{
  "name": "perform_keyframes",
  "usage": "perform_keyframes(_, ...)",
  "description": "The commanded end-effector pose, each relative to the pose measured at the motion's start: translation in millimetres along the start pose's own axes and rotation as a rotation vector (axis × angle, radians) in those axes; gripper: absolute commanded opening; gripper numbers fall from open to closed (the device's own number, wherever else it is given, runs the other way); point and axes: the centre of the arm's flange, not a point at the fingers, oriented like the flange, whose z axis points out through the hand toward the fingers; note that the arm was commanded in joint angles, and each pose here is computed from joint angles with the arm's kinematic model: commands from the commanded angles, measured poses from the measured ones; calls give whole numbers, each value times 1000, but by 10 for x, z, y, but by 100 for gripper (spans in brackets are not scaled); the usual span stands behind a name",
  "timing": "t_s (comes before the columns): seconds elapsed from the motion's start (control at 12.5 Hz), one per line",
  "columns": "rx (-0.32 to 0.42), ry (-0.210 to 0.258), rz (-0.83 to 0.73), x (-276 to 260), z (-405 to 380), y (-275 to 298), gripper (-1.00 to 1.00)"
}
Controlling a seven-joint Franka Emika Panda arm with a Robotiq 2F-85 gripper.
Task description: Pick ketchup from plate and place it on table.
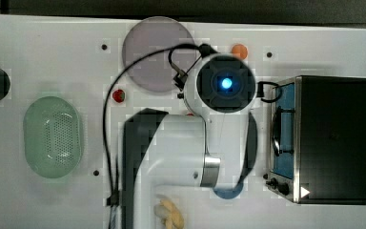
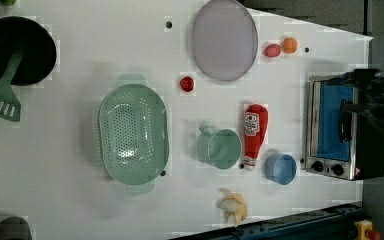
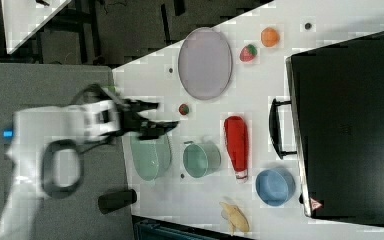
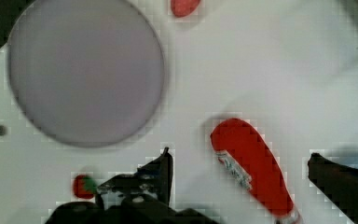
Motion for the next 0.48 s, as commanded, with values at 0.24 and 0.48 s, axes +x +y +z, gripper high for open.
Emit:
perform_keyframes(0.24,-73,-72,133,-62,-816,-26,100)
perform_keyframes(0.48,-72,-69,137,-45,-913,-9,100)
